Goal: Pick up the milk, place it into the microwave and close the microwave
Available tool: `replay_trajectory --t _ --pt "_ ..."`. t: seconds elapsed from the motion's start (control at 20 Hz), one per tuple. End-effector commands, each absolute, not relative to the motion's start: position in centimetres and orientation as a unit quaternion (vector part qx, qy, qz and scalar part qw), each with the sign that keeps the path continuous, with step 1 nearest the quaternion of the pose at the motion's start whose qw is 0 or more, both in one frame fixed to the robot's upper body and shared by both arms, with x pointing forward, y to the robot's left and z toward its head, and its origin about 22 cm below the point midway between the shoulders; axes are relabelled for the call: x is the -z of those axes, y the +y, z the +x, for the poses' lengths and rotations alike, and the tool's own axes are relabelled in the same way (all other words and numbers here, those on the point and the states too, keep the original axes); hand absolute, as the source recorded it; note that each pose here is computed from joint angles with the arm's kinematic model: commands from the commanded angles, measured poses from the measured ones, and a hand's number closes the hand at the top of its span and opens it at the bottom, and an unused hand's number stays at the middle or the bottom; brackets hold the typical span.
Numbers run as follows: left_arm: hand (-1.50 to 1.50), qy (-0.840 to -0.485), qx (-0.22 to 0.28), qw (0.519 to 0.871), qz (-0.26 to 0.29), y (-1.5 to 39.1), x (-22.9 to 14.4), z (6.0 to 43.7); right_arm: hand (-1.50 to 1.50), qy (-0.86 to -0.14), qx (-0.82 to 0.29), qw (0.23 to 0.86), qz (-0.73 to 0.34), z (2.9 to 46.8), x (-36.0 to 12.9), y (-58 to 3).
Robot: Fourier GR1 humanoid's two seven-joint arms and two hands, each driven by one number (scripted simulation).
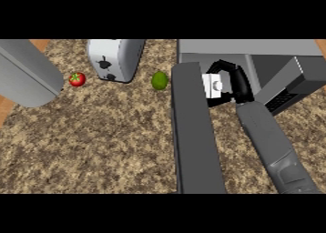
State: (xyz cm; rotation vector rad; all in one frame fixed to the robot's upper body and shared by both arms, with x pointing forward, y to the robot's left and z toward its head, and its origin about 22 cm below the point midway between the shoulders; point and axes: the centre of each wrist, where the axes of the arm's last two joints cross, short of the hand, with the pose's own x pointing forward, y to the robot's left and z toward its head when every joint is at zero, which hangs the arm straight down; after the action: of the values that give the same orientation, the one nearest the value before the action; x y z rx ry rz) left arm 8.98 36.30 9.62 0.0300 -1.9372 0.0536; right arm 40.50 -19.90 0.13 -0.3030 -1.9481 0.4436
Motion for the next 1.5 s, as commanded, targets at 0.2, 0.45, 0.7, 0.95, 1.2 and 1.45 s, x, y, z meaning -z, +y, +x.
replay_trajectory --t 0.2,0.45,0.7,0.95,1.2,1.45 --pt "-1.5 -0.83 -0.012 0.558 0.013 36.8 -10.2 10.8 1.5 -0.797 -0.183 0.534 -0.215 42.8 -1.7 -18.0" --pt "-1.5 -0.828 -0.008 0.56 -0.011 36.3 -9.6 10.6 1.5 -0.794 -0.161 0.527 -0.257 43.9 -3.5 -21.5" --pt "-1.5 -0.828 0.0 0.561 -0.003 35.8 -9.8 11.1 1.5 -0.797 -0.168 0.473 -0.336 44.6 -5.0 -20.9" --pt "-1.5 -0.83 -0.005 0.558 -0.019 35.2 -9.2 11.7 1.5 -0.788 -0.19 0.453 -0.371 44.0 -3.5 -21.9" --pt "-1.5 -0.826 0.008 0.563 -0.03 35.8 -9.4 12.9 1.5 -0.757 -0.186 0.458 -0.427 44.0 -3.7 -23.2" --pt "-1.5 -0.826 0.014 0.563 -0.007 36.0 -9.7 12.7 -1.5 -0.643 -0.16 0.499 -0.558 42.0 -1.4 -28.7"
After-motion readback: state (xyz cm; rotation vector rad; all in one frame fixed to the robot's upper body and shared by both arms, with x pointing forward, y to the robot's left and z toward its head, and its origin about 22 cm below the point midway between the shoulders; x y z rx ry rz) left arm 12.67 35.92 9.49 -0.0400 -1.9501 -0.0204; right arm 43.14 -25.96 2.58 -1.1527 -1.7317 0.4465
